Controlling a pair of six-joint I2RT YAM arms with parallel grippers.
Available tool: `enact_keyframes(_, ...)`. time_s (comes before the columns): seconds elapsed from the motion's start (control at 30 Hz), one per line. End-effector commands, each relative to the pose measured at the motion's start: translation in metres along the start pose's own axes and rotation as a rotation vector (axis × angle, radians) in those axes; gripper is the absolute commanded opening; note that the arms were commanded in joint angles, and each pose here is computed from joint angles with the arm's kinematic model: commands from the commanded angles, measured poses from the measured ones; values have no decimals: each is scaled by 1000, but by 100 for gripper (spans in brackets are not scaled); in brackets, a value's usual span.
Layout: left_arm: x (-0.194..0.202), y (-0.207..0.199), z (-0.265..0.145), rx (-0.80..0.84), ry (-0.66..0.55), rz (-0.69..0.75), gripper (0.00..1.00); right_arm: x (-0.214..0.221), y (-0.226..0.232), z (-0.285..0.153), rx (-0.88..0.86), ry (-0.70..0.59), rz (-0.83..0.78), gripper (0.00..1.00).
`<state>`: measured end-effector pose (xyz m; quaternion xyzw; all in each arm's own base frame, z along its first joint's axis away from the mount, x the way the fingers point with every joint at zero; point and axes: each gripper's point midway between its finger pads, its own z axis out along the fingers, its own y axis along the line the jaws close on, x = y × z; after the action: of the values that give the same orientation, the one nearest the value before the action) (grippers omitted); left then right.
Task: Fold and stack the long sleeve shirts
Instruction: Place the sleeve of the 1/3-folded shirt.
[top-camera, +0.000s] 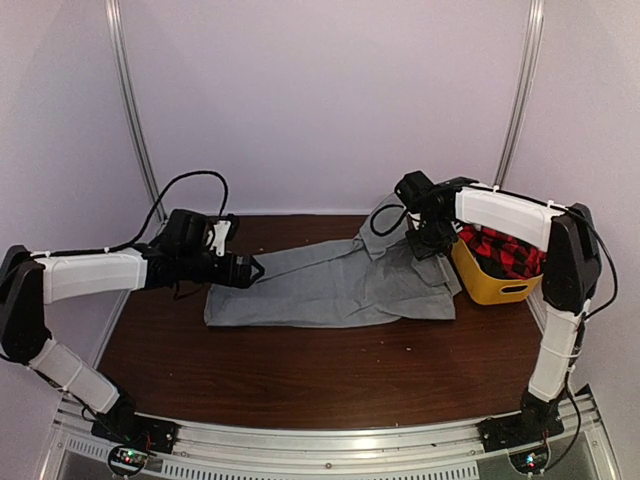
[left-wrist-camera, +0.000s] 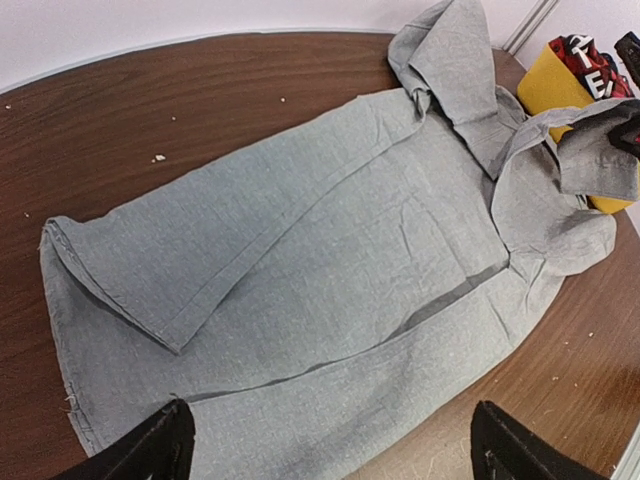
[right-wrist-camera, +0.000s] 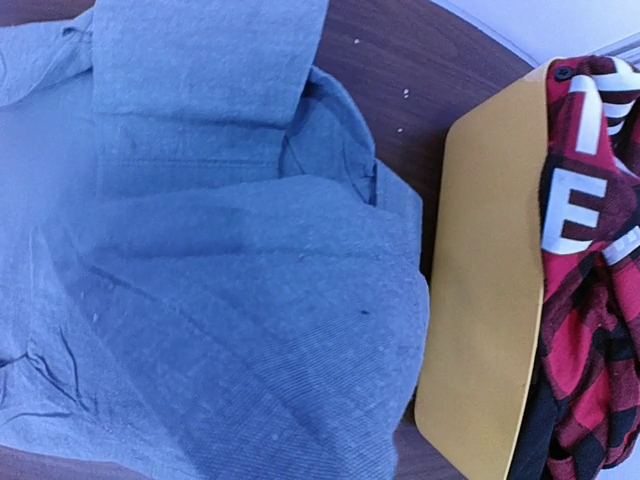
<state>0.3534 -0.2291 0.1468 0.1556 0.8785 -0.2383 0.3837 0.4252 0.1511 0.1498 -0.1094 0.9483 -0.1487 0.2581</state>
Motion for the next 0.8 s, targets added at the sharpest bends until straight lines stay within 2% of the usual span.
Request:
enact_keyframes(0.0, -9, -16, 8, 45, -29, 17, 98, 10, 18, -10, -57, 33, -21, 0)
enact_keyframes(0.13, -11, -42, 14, 99, -58, 55, 98, 9, 51, -12, -197, 13, -7, 0)
enact_keyframes(0.37, -7, -60, 25, 119, -64, 36, 98, 12, 123, -11, -398, -3, -14, 17)
enact_keyframes(0.53, -4, -61, 26, 113, -65, 32, 98, 8, 165, -11, -554, -25, -4, 38)
enact_keyframes(0.77, 5, -69, 33, 138, -56, 17, 98, 1, 200, -25, -751, -50, 6, 65)
